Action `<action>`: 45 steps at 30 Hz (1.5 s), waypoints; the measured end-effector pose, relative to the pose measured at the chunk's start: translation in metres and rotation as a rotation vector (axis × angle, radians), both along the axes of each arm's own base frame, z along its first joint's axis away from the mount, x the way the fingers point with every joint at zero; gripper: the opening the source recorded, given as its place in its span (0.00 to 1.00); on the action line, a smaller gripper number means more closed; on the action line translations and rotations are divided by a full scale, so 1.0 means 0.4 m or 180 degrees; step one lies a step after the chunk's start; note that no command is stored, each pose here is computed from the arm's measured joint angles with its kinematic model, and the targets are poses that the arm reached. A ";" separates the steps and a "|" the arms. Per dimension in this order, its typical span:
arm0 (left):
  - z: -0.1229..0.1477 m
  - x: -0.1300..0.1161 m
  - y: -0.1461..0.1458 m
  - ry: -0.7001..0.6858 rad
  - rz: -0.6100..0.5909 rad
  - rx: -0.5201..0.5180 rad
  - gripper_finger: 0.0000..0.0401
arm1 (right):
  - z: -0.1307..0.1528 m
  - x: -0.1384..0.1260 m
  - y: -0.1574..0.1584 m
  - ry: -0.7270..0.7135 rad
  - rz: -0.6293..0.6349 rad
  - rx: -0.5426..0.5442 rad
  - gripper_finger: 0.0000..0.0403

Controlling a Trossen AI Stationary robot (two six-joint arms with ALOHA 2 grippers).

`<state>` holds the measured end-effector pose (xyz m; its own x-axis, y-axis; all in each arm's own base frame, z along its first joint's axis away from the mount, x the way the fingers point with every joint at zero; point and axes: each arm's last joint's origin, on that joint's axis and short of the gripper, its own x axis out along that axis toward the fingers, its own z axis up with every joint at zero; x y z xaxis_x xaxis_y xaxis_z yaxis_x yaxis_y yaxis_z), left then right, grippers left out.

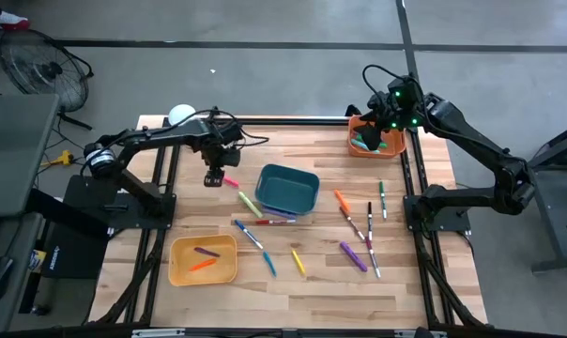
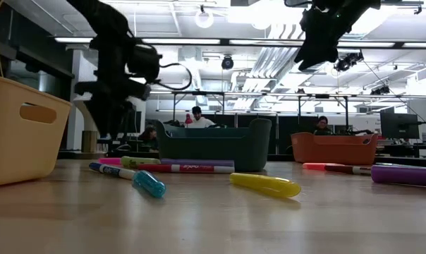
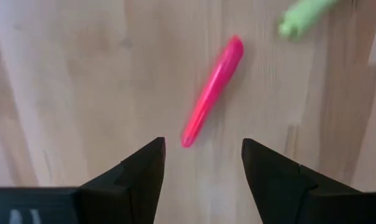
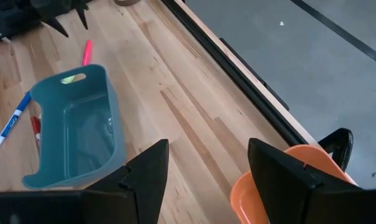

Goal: Pick & Place Markers
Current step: Put the pink pen into the yellow bin

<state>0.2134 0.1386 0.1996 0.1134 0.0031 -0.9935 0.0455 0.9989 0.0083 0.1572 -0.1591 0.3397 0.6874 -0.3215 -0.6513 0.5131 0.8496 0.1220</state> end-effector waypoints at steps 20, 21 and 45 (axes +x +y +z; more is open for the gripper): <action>-0.142 0.025 0.014 0.0120 -0.0664 -0.0106 0.52 | -0.005 -0.005 0.001 0.0093 -0.0140 0.0064 0.52; -0.147 0.026 0.015 0.0125 -0.0665 -0.0130 0.52 | -0.006 -0.005 0.002 0.0111 -0.0152 0.0069 0.52; -0.171 0.049 -0.009 0.0227 -0.0815 -0.0095 0.05 | -0.014 -0.011 0.007 0.0240 -0.0174 0.0146 0.52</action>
